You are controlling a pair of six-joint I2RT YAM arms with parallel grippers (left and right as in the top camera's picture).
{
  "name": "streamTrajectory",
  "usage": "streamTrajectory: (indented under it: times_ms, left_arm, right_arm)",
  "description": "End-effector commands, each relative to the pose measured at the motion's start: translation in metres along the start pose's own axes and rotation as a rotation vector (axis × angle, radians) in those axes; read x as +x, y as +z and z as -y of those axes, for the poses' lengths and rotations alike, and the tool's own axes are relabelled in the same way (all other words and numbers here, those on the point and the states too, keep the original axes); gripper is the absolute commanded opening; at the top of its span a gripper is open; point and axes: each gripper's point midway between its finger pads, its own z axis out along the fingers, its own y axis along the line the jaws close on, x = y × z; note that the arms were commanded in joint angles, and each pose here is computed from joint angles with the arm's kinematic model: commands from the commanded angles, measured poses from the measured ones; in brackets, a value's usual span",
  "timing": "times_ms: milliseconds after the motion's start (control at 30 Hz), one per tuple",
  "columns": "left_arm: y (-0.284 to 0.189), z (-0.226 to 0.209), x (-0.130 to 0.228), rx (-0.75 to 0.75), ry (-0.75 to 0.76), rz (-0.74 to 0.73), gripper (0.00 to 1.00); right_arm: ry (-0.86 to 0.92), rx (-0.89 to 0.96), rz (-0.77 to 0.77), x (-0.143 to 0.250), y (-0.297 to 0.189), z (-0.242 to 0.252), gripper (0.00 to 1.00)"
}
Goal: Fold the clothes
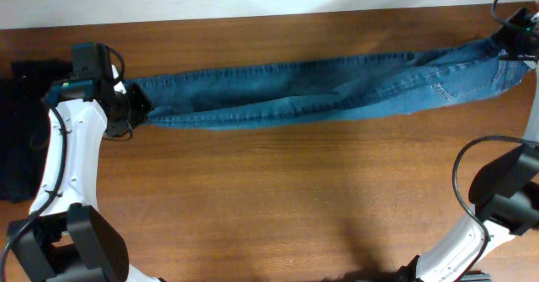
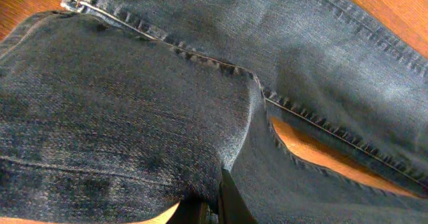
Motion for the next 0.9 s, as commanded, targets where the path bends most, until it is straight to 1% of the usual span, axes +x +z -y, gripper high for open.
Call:
streamTrajectory:
  times_ms: [0,233,633,867]
  left_arm:
    - [-0.006,-0.005,-0.014,-0.02,0.012,0.042,0.01]
    - [-0.007,-0.007,-0.017,-0.031,0.009,0.056,0.01]
    - [-0.006,-0.004,-0.028,-0.016,0.011,0.096,0.01]
    - [0.003,-0.006,-0.027,-0.023,0.009,0.08,0.01]
  right_arm:
    - [0.011,0.015,0.007,-0.004,0.011,0.002,0.04]
    - [0.011,0.094,0.011,-0.003,0.021,0.018,0.04]
    - [0.012,0.125,0.026,-0.006,0.035,0.027,0.04]
    - [0.021,0.132,0.031,-0.009,0.034,0.033,0.04]
